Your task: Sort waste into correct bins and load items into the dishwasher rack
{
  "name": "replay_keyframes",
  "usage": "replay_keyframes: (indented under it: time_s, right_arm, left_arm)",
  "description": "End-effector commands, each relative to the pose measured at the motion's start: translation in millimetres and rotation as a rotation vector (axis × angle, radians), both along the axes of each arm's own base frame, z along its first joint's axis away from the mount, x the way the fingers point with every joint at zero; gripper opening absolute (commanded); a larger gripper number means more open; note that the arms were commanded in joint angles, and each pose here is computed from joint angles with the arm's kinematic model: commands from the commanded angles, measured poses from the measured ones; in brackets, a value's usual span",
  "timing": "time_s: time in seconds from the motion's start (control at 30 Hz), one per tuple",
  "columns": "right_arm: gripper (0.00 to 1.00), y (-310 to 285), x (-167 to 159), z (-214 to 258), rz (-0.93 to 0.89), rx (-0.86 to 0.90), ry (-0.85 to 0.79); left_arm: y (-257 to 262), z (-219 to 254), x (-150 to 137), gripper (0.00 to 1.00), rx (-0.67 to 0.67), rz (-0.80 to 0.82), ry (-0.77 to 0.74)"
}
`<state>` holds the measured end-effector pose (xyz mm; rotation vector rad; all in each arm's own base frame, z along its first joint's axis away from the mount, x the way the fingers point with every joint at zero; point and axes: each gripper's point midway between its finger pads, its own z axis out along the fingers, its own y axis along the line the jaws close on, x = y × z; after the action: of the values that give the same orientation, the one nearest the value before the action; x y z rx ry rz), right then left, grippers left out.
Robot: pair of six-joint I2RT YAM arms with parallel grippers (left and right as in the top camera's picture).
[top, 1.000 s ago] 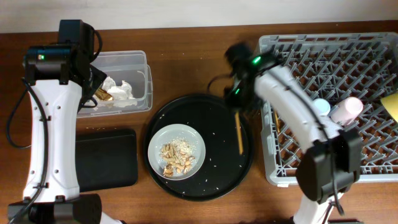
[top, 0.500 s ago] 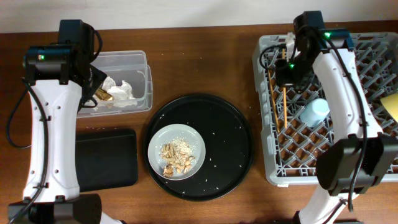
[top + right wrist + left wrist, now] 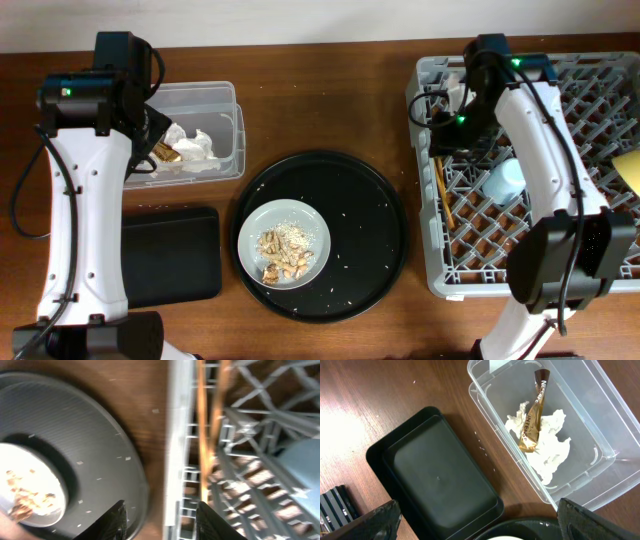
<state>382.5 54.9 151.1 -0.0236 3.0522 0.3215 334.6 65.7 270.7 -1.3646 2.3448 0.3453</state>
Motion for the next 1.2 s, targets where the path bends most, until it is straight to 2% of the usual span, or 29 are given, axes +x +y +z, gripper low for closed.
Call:
replay_keyframes:
  time_s: [0.0, 0.1, 0.17, 0.2, 0.33, 0.37, 0.5, 0.7, 0.8, 0.97, 1.17]
  right_arm:
    - [0.45, 49.9, -19.3, 37.3, 0.116, 0.079, -0.076]
    - [0.51, 82.6, -33.6, 42.8, 0.207, 0.084, -0.08]
    - [0.6, 106.4, -44.1, 40.9, 0.249, 0.088, -0.063]
    - [0.7, 118.7, -49.8, 39.5, 0.271, 0.089, -0.054]
    - [0.8, 162.8, -72.5, 33.1, 0.396, 0.091, -0.039]
    - [0.98, 175.2, -77.8, 32.4, 0.433, 0.094, -0.048]
    - [0.99, 203.8, -82.6, 32.8, 0.518, 0.069, -0.121]
    - [0.98, 193.7, -70.5, 30.6, 0.507, -0.023, -0.172]
    - [0.98, 198.0, -73.8, 31.3, 0.512, 0.006, -0.161]
    - [0.99, 219.9, -91.3, 37.9, 0.54, 0.163, -0.102]
    - [0.98, 214.6, -86.8, 35.8, 0.534, 0.124, -0.118]
  left_arm:
    - [4.5, 7.5, -2.7, 0.99, 0.012, 0.016, -0.023]
    - [4.5, 7.5, -2.8, 0.99, 0.012, 0.016, -0.023]
    - [4.5, 7.5, -2.7, 0.99, 0.012, 0.016, -0.023]
    - [4.6, 7.5, -2.8, 0.99, 0.012, 0.016, -0.023]
    - [4.8, 7.5, -2.7, 0.99, 0.012, 0.016, -0.023]
    - [4.8, 7.5, -2.8, 0.99, 0.012, 0.016, -0.023]
    - [4.8, 7.5, -2.7, 0.99, 0.012, 0.016, -0.023]
    - [4.7, 7.5, -2.7, 0.99, 0.012, 0.016, -0.023]
    - [4.5, 7.5, -2.7, 0.99, 0.012, 0.016, -0.023]
    - [4.6, 7.5, -2.7, 0.99, 0.012, 0.016, -0.023]
    - [4.5, 7.5, -2.7, 0.99, 0.012, 0.016, -0.023]
